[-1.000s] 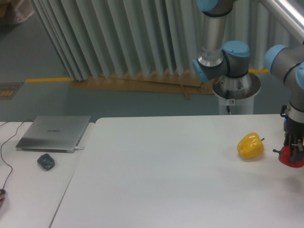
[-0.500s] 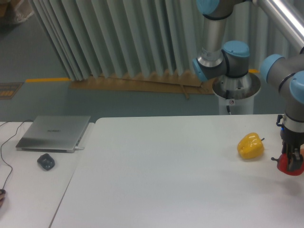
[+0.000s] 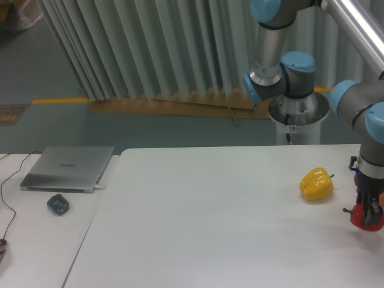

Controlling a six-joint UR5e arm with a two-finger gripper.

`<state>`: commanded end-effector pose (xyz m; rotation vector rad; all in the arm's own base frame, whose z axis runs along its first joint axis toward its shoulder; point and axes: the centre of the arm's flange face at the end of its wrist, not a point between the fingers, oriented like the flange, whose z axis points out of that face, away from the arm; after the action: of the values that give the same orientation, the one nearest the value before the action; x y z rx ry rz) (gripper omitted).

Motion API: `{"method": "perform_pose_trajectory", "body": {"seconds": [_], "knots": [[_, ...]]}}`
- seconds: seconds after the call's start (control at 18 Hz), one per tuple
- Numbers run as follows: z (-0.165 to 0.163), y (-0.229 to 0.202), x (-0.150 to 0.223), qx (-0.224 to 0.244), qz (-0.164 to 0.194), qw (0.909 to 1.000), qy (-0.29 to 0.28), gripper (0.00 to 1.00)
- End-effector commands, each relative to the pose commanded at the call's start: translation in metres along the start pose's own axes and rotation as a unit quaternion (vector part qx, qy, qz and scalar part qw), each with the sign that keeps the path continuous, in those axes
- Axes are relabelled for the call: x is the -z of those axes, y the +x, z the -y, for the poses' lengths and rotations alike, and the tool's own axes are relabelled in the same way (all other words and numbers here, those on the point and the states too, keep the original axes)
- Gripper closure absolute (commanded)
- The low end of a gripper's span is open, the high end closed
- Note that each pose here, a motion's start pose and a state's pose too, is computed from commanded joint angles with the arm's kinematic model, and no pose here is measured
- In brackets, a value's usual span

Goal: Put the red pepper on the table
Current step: 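Carry the red bell pepper in the gripper beside the yellow pepper, then lower the red bell pepper onto the table and open the gripper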

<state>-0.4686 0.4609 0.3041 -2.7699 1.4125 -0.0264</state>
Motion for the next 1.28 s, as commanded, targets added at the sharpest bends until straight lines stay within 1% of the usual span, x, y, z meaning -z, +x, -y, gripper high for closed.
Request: {"method": "perform_pose_trajectory", "body": {"seconds": [0.17,0.67,0.72,0.78,0.83,0.89,0.94,1.28], "knots": [[-0.0024,-0.0028,-0.0068,0.001,0.002,1.0000,-0.001,0.59],[-0.0026,-0.0032,-0.0017,0.001,0.006,1.0000,-0.003,0.59],[-0.0023,-0.0027,-0.0014,0.001,0.006,1.0000,-0.003,0.54],[-0.0022,-0.0025,-0.0004,-0.001,0.007,1.0000,-0.004,0.36],[-0.0021,-0.0023,0.0006,0.000,0.008,1.0000,-0.004,0.30],[-0.0030,-0.0019,0.0001,-0.002,0.008,1.0000,-0.004,0.09],[-0.0029,-0.0013,-0.0012,-0.005,0.007,1.0000,-0.004,0.00],[-0.0024,-0.0005,0.0008,-0.005,0.010,0.9999,-0.005,0.00]]}}
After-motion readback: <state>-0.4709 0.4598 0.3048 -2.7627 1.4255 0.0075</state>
